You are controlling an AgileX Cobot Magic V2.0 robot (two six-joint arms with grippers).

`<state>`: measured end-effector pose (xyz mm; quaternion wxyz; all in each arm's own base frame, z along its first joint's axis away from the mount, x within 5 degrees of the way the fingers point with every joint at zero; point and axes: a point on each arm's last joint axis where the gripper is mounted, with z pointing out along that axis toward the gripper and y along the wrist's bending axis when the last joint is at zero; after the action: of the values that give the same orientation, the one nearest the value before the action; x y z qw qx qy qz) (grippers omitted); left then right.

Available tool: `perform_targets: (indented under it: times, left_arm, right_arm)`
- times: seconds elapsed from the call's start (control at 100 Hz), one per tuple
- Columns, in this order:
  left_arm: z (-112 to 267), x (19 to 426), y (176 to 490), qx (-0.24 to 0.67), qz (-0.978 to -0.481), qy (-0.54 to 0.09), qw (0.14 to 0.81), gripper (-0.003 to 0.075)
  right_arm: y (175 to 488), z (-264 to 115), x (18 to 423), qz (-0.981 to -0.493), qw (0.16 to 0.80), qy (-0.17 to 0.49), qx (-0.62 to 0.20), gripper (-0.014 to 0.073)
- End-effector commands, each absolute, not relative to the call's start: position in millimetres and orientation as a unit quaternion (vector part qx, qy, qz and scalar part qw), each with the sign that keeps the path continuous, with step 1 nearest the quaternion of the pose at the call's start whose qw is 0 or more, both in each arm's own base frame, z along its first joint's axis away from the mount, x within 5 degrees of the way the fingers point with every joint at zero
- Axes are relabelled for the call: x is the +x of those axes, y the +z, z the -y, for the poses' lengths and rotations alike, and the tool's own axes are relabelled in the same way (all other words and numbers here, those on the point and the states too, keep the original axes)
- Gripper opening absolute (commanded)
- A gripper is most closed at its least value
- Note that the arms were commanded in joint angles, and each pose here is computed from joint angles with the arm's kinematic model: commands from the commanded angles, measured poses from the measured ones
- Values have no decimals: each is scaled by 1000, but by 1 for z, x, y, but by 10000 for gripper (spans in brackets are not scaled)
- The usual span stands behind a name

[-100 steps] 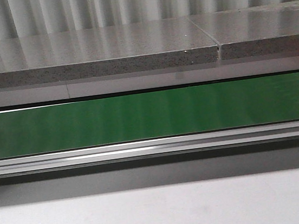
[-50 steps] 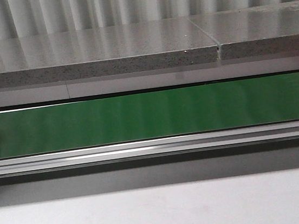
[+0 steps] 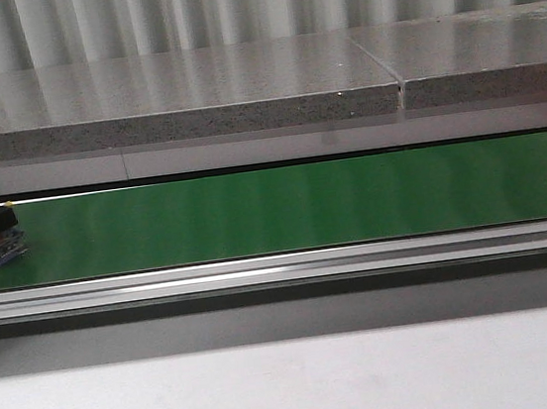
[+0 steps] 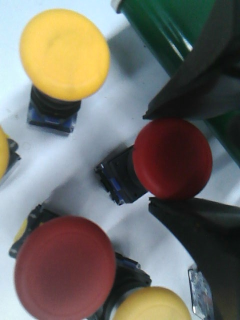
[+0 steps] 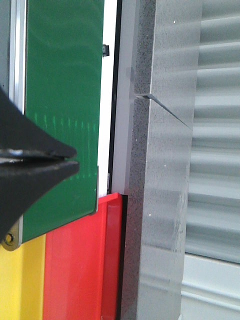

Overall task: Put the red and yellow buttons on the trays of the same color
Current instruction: 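Grasp a red button with the left gripper and carry it over the belt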

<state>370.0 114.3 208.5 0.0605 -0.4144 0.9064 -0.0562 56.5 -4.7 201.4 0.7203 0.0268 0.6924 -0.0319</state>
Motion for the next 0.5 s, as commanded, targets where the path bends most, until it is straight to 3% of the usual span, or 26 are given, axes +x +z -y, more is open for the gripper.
perform_targets:
  times: [0.0, 0.49]
  left_arm:
    - [-112, 363, 251, -385, -915, -58, 108, 209]
    - [-89, 318, 338, -223, -952, -38, 205, 209]
  right_arm:
    - [211, 4, 55, -658, 752, -35, 23, -66]
    - [211, 4, 55, -658, 752, -35, 23, -66]
